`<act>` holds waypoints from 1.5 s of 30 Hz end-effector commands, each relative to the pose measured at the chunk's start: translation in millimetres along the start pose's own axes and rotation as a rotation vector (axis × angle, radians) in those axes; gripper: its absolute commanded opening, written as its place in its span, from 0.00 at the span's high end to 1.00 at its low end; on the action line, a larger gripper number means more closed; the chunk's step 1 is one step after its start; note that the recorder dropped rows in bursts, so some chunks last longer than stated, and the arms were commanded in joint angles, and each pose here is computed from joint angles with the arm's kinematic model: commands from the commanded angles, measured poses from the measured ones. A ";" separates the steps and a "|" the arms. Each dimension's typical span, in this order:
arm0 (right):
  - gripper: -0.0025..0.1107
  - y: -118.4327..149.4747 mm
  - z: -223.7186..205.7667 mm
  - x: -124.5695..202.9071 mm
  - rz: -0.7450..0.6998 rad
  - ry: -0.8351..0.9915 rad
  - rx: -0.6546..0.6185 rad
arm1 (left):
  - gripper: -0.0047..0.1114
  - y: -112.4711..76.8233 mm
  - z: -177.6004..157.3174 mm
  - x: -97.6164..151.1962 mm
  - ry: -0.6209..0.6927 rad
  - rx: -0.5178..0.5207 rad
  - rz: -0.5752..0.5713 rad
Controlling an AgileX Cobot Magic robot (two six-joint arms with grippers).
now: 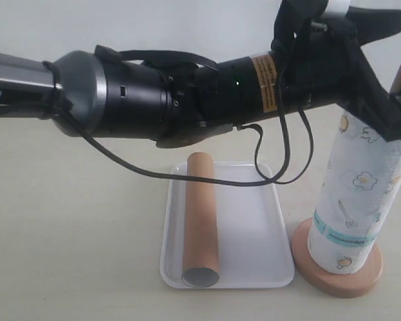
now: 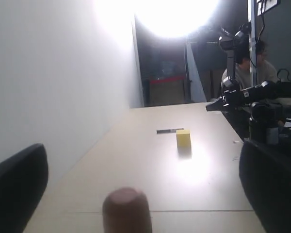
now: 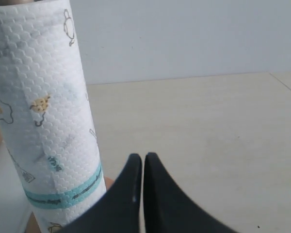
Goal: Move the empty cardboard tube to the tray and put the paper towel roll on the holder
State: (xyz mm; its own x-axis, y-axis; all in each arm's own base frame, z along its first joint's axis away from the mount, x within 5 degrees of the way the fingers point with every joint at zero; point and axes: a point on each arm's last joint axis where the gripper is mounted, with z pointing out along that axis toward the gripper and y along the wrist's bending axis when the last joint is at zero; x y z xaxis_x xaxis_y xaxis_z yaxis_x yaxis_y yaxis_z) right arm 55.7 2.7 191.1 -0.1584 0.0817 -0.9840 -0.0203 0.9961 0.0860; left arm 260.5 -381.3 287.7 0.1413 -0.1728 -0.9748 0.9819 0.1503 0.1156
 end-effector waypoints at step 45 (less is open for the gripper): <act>0.97 0.1 -0.4 -3.6 -0.006 -0.041 -0.002 | 0.92 -95.9 -249.0 -303.4 0.178 -0.043 0.343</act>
State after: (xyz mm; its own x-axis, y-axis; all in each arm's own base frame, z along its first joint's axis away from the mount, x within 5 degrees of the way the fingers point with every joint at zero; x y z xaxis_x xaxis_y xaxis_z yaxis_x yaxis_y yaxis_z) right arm 56.1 2.5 193.8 -0.1289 0.0827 -0.9882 -0.0199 0.9961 0.0859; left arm 100.5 -109.5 523.3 0.4753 0.0559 -0.8781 0.8650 0.1530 0.4779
